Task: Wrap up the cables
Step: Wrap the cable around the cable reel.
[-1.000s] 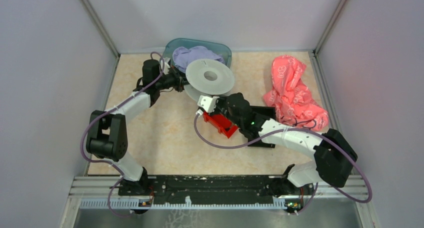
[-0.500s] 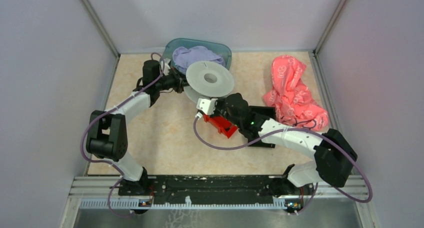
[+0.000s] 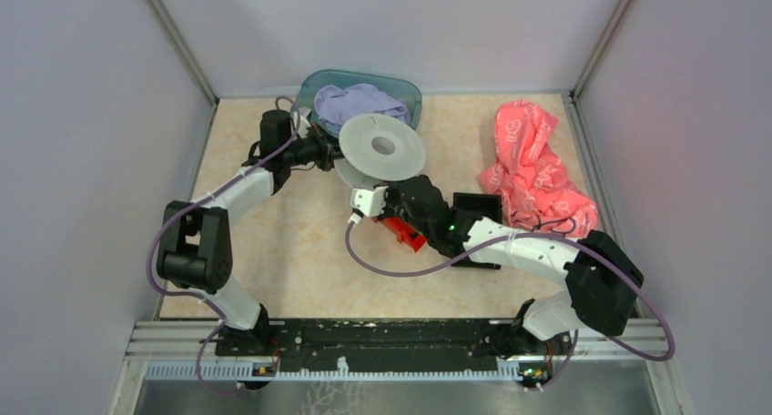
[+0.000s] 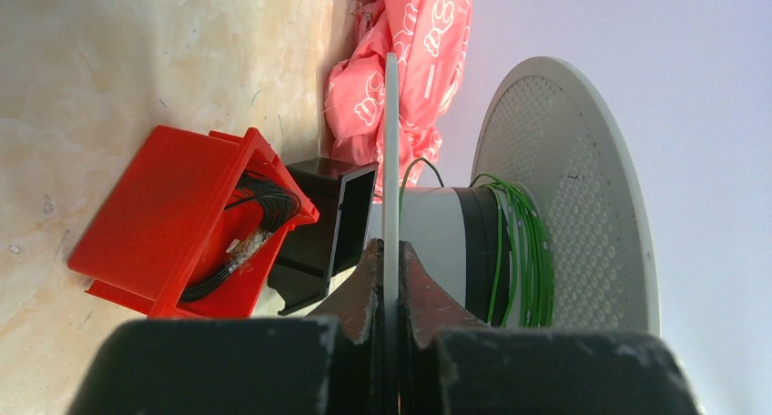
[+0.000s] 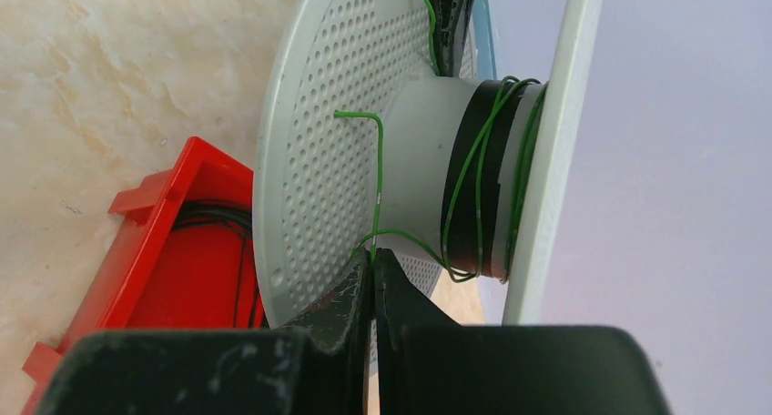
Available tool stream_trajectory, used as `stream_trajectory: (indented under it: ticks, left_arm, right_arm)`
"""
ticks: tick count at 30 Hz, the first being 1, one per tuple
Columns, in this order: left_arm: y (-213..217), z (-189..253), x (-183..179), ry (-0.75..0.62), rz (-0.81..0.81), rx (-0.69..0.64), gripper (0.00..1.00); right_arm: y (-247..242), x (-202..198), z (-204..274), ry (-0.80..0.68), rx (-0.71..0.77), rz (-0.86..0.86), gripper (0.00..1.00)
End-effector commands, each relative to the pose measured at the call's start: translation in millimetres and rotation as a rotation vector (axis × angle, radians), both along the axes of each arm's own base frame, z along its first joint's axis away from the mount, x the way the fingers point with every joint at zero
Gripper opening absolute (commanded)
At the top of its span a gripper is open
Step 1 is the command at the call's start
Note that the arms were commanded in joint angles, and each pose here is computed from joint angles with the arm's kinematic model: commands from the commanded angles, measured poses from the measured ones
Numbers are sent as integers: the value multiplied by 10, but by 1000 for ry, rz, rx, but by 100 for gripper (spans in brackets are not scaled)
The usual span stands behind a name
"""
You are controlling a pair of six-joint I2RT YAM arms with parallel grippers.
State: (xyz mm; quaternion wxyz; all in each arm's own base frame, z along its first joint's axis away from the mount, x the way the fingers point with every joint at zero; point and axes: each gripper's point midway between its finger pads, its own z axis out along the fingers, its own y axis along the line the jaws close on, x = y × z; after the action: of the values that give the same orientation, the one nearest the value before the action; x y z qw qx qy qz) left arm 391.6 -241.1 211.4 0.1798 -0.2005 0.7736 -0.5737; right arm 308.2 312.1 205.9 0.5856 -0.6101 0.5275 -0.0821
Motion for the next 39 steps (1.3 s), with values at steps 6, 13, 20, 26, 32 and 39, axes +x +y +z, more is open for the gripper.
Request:
stream_trajectory:
  ticks: [6, 13, 20, 26, 32, 39]
  left_arm:
    - [-36, 440, -32, -97, -32, -57, 0]
    - [-33, 421, -21, -101, -31, -47, 0]
    - [-18, 384, 20, -105, -24, -31, 0]
    - [21, 340, 71, -104, -12, -21, 0]
    - [51, 359, 109, -108, -12, -33, 0]
    - [135, 416, 163, -112, 4, -50, 0]
  right_arm:
    - [54, -26, 77, -30, -39, 0, 4]
    - [36, -46, 146, -20, 3, -10, 20]
    - [32, -57, 223, 22, 57, -19, 32]
    - [-22, -41, 307, 89, 129, -24, 37]
    - [-99, -115, 376, 188, 199, 38, 41]
    - [-271, -188, 530, 247, 280, 85, 47]
